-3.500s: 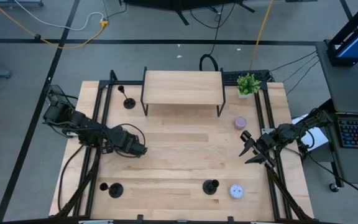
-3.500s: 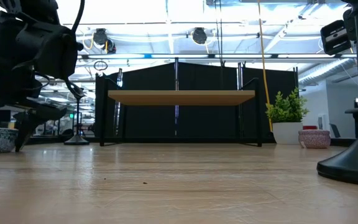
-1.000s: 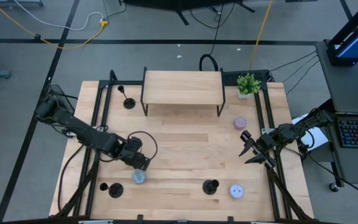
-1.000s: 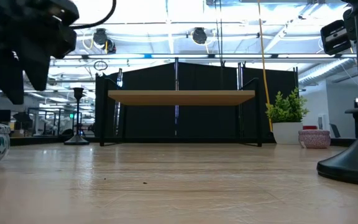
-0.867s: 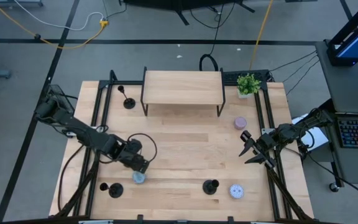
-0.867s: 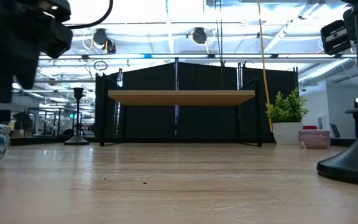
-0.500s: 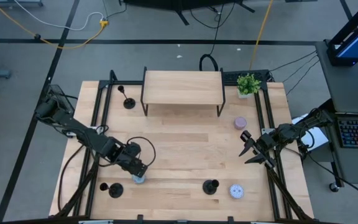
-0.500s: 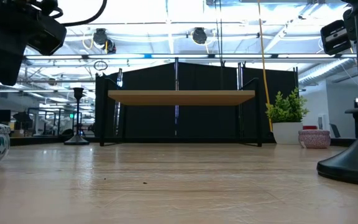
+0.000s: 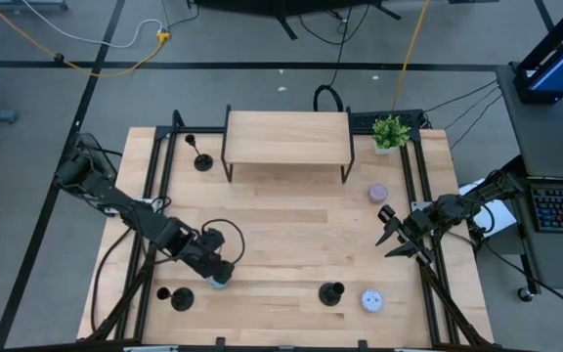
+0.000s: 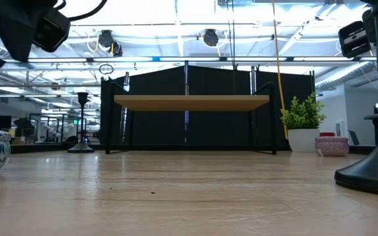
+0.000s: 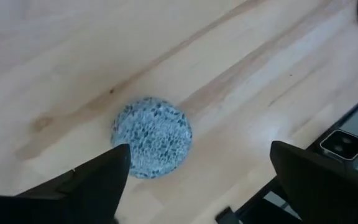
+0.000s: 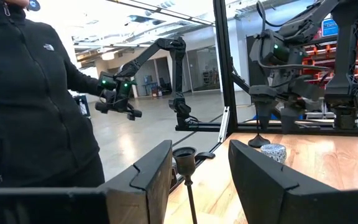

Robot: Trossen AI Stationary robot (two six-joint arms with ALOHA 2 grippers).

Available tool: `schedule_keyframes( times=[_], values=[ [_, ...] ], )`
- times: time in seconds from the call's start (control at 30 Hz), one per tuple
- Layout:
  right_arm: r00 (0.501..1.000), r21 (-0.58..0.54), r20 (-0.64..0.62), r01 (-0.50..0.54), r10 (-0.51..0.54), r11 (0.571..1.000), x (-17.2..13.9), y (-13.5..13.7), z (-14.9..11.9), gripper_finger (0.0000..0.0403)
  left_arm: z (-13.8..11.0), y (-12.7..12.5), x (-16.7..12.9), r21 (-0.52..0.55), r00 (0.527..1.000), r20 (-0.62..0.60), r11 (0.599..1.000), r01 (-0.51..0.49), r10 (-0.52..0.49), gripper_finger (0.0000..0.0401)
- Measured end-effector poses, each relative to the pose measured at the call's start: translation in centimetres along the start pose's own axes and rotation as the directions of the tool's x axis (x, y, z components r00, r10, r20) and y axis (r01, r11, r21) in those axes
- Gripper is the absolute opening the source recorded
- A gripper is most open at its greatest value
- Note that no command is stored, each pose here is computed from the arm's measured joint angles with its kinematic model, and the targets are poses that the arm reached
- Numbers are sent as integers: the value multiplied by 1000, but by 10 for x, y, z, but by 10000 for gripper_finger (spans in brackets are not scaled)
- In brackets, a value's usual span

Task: Pick & Place candle stick holders
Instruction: Put the blue patterned scented candle on the shelf

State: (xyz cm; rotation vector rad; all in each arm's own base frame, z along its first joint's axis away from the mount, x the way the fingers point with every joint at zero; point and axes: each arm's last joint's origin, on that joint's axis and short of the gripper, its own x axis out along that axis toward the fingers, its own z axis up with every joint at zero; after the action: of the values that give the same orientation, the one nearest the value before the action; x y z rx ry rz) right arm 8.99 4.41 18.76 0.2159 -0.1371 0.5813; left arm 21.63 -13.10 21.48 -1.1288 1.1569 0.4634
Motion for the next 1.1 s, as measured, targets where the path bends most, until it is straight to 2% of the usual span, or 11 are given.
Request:
schedule_keyframes(
  times=[0.2, 0.27, 0.5, 0.73, 0.93, 1.1],
  values=[
    [1000, 0, 0, 0, 0, 1000, 0, 0, 0, 151, -5, -1, 0, -17, 1000, -8, 1000, 10, -10, 353],
    [1000, 0, 0, 0, 0, 1000, 0, 0, 0, 151, -7, -2, 4, -13, 1000, -11, 1000, 10, -10, 352],
    [1000, 0, 0, 0, 0, 1000, 0, 0, 0, 151, -9, 5, 18, -62, 994, -16, 992, -105, 105, 351],
    [1000, 0, 0, 0, 0, 1000, 0, 0, 0, 151, -10, 2, 34, -18, 993, -38, 993, -115, 114, 351],
    [1000, 0, 0, 0, 0, 1000, 0, 0, 0, 151, -11, 6, 42, -21, 982, -77, 985, -174, 172, 351],
    [1000, 0, 0, 0, 0, 1000, 0, 0, 0, 151, -9, 4, 42, -31, 985, -74, 987, -158, 155, 351]
  ],
)
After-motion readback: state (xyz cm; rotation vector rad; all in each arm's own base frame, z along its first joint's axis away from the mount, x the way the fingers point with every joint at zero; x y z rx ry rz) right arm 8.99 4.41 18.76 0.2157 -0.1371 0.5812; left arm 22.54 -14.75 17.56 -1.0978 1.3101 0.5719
